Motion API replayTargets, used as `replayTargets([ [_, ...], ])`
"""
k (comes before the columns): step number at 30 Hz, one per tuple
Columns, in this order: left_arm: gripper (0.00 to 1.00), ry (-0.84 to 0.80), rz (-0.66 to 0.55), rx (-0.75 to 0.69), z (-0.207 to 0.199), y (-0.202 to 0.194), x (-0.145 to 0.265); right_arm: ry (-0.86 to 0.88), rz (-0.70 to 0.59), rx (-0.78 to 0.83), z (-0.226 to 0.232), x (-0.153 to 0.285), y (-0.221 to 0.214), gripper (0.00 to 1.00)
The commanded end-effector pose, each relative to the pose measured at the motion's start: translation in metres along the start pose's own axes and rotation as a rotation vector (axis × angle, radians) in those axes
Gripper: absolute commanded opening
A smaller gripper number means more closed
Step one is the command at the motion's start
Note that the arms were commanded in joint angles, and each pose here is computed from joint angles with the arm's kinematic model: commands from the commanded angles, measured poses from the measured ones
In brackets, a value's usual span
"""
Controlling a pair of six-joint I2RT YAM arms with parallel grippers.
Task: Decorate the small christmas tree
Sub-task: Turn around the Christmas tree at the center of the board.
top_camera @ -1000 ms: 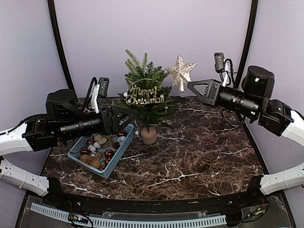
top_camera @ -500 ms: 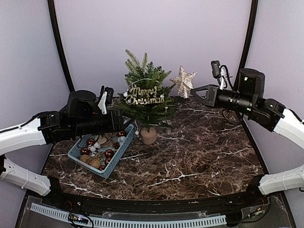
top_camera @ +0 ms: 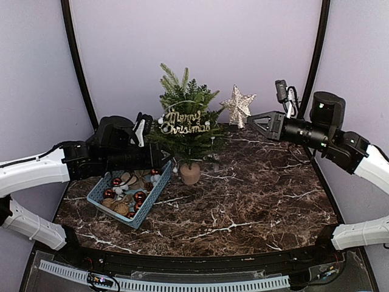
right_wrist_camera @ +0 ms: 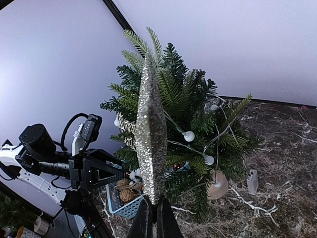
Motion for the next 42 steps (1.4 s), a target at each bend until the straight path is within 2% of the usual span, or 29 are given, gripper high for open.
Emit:
replayTargets([
  [1,0.46,-0.056,-0.043,-0.016,-0.009,0.014,0.002,0.028,-0.042,0.000,0.004,0.005,0.004,0.00],
  [5,0.47,-0.060,-0.044,-0.019,-0.009,0.015,0.000,0.026,-0.041,-0.003,0.003,0.006,0.003,0.00],
  [7,0.42,-0.056,-0.049,-0.018,-0.008,0.016,0.000,0.030,-0.037,-0.004,0.003,0.005,0.002,0.00],
  [12,0.23,-0.042,-0.078,-0.010,-0.002,0.020,0.003,0.055,-0.018,-0.002,0.005,0.006,0.000,0.00],
  [16,0.18,-0.065,-0.093,-0.011,0.000,0.024,0.002,0.083,0.009,-0.001,0.006,0.005,-0.004,0.00],
  [23,0.01,-0.054,-0.102,-0.019,0.008,0.028,0.003,0.101,0.026,-0.003,0.006,0.008,-0.009,0.00],
  [29,0.00,-0.044,-0.123,-0.040,0.021,0.032,0.009,0.131,0.054,-0.006,0.007,0.009,-0.015,0.00],
  [37,0.00,-0.106,-0.096,-0.114,0.039,0.039,0.011,0.248,0.101,0.011,0.017,0.007,-0.018,0.00],
  [42,0.00,-0.140,-0.087,-0.130,0.056,0.045,0.008,0.261,0.120,0.016,0.020,0.000,-0.022,0.00],
])
Point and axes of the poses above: each gripper's point midway between its finger pads, its own x axis back along the fingers, its own z axis along the line the jaws close on, y = z × x, the point moved 9 cm from there along x, back along the fingers, and after that the axes turned 2 degrees about -x, right-handed, at the moved point
